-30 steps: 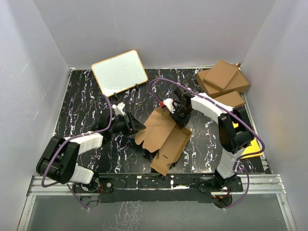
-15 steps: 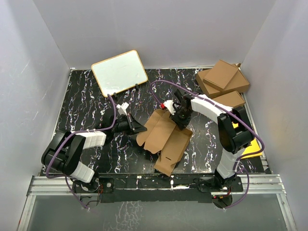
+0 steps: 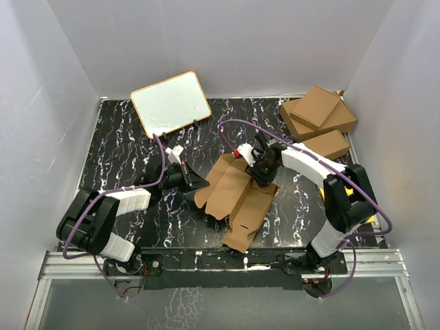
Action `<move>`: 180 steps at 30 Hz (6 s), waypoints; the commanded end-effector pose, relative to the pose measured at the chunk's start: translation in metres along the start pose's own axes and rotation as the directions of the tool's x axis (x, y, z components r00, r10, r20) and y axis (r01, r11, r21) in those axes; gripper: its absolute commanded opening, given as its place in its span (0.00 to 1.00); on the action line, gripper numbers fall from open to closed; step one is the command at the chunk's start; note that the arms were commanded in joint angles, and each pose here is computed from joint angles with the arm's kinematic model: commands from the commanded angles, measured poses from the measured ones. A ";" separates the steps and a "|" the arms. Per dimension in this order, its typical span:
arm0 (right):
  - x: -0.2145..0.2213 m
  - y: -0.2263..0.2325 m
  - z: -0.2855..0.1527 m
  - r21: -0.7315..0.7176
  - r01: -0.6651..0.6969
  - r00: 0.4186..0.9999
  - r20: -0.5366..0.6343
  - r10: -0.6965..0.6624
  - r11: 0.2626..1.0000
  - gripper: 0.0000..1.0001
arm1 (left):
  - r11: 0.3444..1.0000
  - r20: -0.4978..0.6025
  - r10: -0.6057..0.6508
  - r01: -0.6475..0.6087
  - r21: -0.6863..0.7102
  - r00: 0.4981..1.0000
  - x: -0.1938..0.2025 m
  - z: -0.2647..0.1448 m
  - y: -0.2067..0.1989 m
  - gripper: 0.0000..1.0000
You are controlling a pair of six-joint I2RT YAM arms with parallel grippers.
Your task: Fold the paper box
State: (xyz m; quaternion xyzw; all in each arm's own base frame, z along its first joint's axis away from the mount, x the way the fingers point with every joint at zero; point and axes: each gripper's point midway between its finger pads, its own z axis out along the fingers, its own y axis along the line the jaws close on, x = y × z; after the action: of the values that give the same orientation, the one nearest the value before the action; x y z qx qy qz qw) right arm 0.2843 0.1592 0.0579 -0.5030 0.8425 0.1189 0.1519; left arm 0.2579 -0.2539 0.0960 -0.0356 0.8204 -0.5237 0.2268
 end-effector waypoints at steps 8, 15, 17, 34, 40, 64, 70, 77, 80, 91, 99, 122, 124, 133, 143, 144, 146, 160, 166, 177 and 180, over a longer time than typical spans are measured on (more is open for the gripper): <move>-0.001 -0.010 0.005 0.081 0.029 0.998 0.050 -0.033 0.996 0.34 | 0.998 0.043 0.060 -0.062 0.033 0.997 -0.008 -0.004 -0.013 0.00; 0.003 -0.010 0.010 0.090 0.027 0.998 0.052 -0.032 0.996 0.34 | 0.997 0.041 0.064 -0.066 0.040 0.997 -0.007 -0.004 -0.014 0.00; 0.004 -0.011 0.011 0.096 0.025 0.998 0.054 -0.031 0.995 0.33 | 0.997 0.039 0.064 -0.066 0.047 0.997 -0.007 -0.004 -0.016 0.00; 0.010 -0.036 0.006 0.266 0.000 0.998 0.060 -0.016 0.964 0.09 | 0.995 0.043 0.101 -0.102 0.017 0.994 -0.013 -0.007 -0.020 0.00; 0.010 -0.035 0.011 0.263 -0.012 0.998 0.070 -0.007 0.965 0.12 | 0.992 0.059 0.121 -0.123 0.031 0.991 -0.016 -0.013 -0.031 0.00; 0.002 -0.037 0.017 0.270 -0.031 0.991 0.133 -0.005 0.962 0.08 | 0.991 0.057 0.131 -0.132 0.014 0.990 -0.018 -0.013 -0.030 0.00; 0.003 -0.043 0.010 0.324 -0.045 0.988 0.154 -0.006 0.945 0.08 | 0.991 0.060 0.134 -0.135 0.010 0.989 -0.019 -0.014 -0.031 0.00; 0.007 -0.039 0.016 0.298 -0.024 0.991 0.133 -0.017 0.954 0.13 | 0.990 0.061 0.142 -0.143 0.013 0.988 -0.020 -0.014 -0.033 0.00; 0.008 -0.027 0.024 0.231 -0.007 0.992 0.127 -0.023 0.973 0.22 | 0.990 0.058 0.141 -0.142 0.014 0.988 -0.020 -0.013 -0.033 0.00; -0.011 -0.021 0.007 0.204 0.005 0.977 0.206 -0.048 0.979 0.37 | 0.988 0.048 0.151 -0.151 -0.006 0.987 -0.021 -0.014 -0.032 0.00; -0.020 -0.030 0.000 0.241 0.001 0.969 0.240 -0.061 0.970 0.40 | 0.987 0.041 0.158 -0.158 -0.016 0.987 -0.022 -0.014 -0.032 0.00; -0.037 -0.026 -0.014 0.176 -0.010 0.943 0.328 -0.049 0.984 0.51 | 0.947 -0.033 0.320 -0.321 -0.031 0.947 -0.037 -0.014 -0.041 0.00; -0.041 -0.026 -0.027 0.154 -0.013 0.928 0.369 -0.045 0.988 0.55 | 0.928 -0.072 0.369 -0.371 -0.024 0.927 -0.038 -0.016 -0.042 0.00; -0.075 -0.020 -0.096 0.009 0.057 0.799 0.599 -0.051 0.998 0.65 | 0.844 -0.251 0.508 -0.534 -0.043 0.824 -0.046 -0.021 -0.031 0.00; -0.101 0.009 -0.133 -0.198 0.209 0.622 0.783 0.027 0.958 0.79 | 0.664 -0.244 0.723 -0.748 -0.010 0.646 -0.078 -0.020 -0.040 0.00; -0.098 0.008 -0.132 -0.219 0.203 0.615 0.787 0.050 0.954 0.79 | 0.642 -0.239 0.743 -0.767 -0.009 0.625 -0.081 -0.020 -0.039 0.01; -0.090 0.005 -0.128 -0.240 0.183 0.603 0.793 0.084 0.953 0.79 | 0.608 -0.229 0.772 -0.794 -0.010 0.593 -0.085 -0.018 -0.038 0.04; -0.061 -0.013 -0.097 -0.325 0.052 0.605 0.763 0.229 0.944 0.77 | 0.528 -0.211 0.829 -0.849 -0.010 0.518 -0.103 -0.002 -0.029 0.11; -0.058 -0.015 -0.089 -0.344 0.031 0.612 0.749 0.254 0.938 0.77 | 0.538 -0.169 0.816 -0.833 -0.127 0.553 -0.130 0.000 -0.033 0.24; -0.060 -0.015 -0.087 -0.367 0.010 0.600 0.746 0.287 0.930 0.77 | 0.663 0.186 0.706 -0.545 -0.514 0.683 -0.170 -0.074 -0.060 0.83; -0.060 -0.016 -0.090 -0.362 0.014 0.598 0.750 0.282 0.932 0.77 | 0.776 0.305 0.589 -0.418 -0.473 0.748 -0.145 -0.093 -0.065 0.90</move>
State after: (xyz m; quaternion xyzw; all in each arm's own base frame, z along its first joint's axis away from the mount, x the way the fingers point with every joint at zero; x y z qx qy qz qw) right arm 0.3067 0.1680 0.1475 -0.3259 0.7195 0.4804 0.3813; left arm 0.3571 -0.1804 0.2030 0.1709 0.8266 -0.2155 0.4910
